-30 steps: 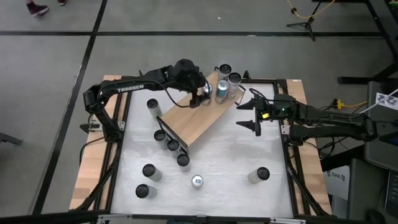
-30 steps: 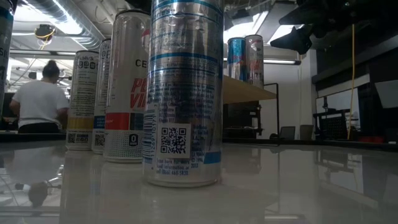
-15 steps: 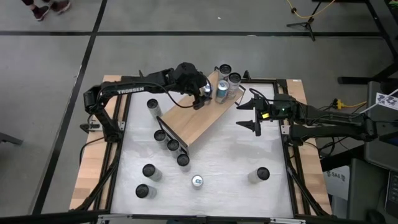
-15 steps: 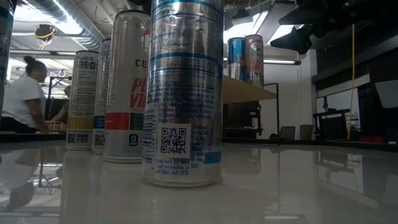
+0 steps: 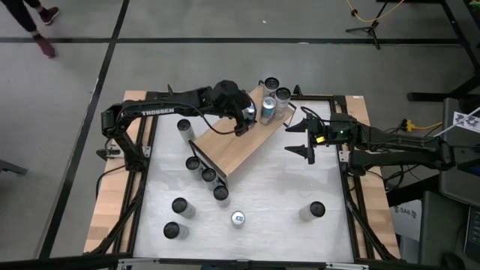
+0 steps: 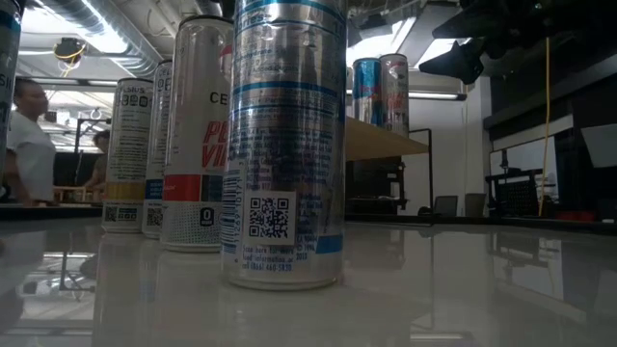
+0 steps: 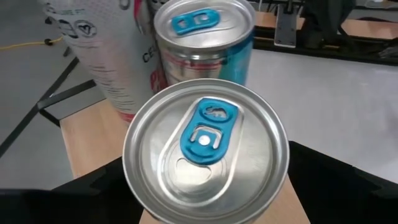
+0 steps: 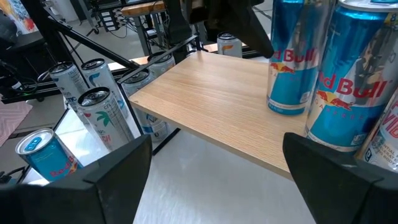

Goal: Place canned beverage on shelf
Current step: Put the blue soda can on the shelf aligned with the other blue soda can

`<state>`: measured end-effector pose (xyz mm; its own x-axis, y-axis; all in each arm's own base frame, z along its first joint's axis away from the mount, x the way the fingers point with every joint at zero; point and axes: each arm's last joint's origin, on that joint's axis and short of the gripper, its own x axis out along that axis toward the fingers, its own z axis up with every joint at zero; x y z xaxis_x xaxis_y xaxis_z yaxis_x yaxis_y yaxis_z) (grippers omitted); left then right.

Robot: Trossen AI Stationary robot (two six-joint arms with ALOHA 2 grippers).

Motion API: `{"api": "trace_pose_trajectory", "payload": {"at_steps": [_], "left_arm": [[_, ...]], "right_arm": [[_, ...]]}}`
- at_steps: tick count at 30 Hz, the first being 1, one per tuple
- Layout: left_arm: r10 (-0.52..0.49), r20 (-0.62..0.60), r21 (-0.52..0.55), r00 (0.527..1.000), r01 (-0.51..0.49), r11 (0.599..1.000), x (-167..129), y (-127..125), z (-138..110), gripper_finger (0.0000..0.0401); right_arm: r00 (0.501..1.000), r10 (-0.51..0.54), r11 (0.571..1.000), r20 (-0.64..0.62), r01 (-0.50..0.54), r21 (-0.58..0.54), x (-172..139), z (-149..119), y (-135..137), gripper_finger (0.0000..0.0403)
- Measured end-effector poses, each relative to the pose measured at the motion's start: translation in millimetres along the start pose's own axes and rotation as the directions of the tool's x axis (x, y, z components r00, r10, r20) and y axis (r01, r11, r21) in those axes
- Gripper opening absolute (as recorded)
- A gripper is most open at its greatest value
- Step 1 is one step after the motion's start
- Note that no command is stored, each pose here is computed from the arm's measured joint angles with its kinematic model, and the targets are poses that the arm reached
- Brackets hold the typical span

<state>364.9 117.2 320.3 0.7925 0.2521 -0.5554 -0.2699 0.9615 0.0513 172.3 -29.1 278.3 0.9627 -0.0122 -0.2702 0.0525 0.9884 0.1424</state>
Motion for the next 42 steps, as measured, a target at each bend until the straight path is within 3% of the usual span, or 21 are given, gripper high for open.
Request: {"api": "trace_pose_trajectory", "payload": {"at_steps": [11,21,24,37,42], "left_arm": [[0.098,-0.003,0.010,0.995,-0.098,0.995,-1,-6,1,0.0325],[0.096,0.000,0.014,0.995,-0.096,0.995,-1,-6,1,0.0223],[0.068,0.003,0.052,0.998,-0.068,0.996,-1,-3,1,0.0204],[-0.182,0.024,0.107,0.983,0.178,0.978,-3,33,-2,0.0213],[-0.203,0.034,0.122,0.979,0.198,0.973,-5,48,-4,0.0214]], "right_arm": [[1.000,0.000,1.000,0.000,0.000,0.000,0,0,0,0.0356],[1.000,0.000,1.000,0.000,0.000,0.000,0,0,0,0.0356],[1.000,0.000,1.000,0.000,0.000,0.000,0,0,0,0.0356],[1.000,0.000,1.000,0.000,0.000,0.000,0,0,0,0.0356],[1.000,0.000,1.000,0.000,0.000,0.000,0,0,0,0.0356]]}}
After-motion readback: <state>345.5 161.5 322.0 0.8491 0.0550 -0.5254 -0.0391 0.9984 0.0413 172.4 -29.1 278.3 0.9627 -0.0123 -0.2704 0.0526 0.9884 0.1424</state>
